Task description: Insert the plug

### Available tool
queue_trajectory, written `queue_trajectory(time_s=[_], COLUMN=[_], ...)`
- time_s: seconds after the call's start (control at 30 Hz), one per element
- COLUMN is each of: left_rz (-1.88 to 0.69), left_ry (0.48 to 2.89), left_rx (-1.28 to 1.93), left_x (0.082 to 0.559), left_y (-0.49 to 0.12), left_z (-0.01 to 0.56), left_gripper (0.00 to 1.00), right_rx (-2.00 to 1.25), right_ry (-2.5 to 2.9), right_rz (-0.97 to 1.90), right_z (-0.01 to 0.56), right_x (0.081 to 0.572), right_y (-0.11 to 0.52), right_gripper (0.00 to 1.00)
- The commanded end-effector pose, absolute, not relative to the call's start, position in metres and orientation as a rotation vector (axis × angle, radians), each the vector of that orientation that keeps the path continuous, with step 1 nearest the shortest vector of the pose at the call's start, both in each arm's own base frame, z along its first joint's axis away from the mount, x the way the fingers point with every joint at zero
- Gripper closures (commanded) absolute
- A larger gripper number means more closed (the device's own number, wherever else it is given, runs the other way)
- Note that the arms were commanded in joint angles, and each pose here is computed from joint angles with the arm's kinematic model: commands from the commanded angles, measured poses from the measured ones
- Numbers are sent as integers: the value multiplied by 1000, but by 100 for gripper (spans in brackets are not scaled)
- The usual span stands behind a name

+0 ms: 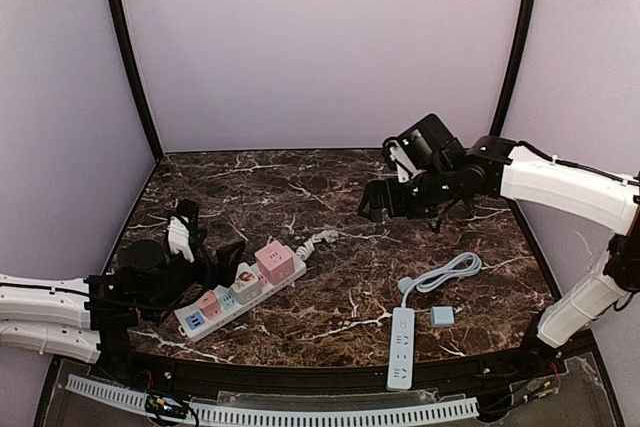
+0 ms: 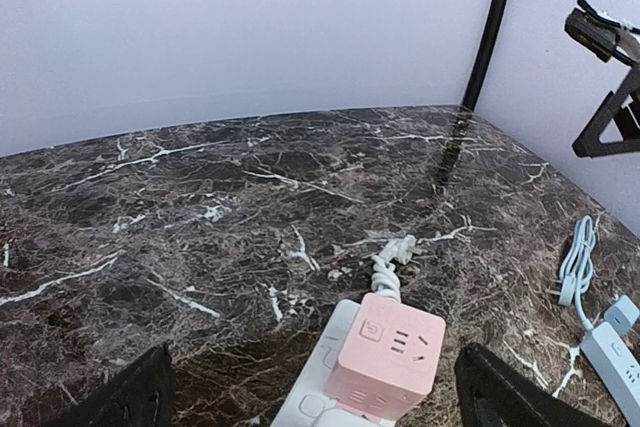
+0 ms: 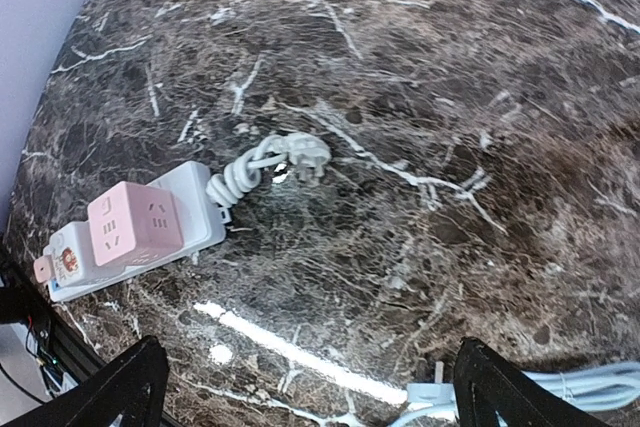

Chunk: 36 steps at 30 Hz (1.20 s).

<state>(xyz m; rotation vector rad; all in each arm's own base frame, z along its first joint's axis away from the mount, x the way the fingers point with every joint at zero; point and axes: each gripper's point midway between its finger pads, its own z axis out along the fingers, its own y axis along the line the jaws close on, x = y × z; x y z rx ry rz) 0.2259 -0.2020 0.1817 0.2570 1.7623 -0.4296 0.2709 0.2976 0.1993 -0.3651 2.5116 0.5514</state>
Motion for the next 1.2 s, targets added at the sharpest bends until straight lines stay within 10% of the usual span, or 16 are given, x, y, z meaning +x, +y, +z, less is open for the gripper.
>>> queue_trajectory(time_s=[0.0, 1.17], left_rz=[-532, -772], left_ry=[1753, 1798], left_rx=[369, 447], left_x=[218, 240], left_y=[-227, -334], left_z=[183, 155], left_gripper=[3, 9], right_rx=[-200, 406], right_ry=[2572, 2985], right_rz=[458, 161], right_z=[206, 79], right_x=[278, 173], right_y=[266, 152], right_gripper=[1, 23])
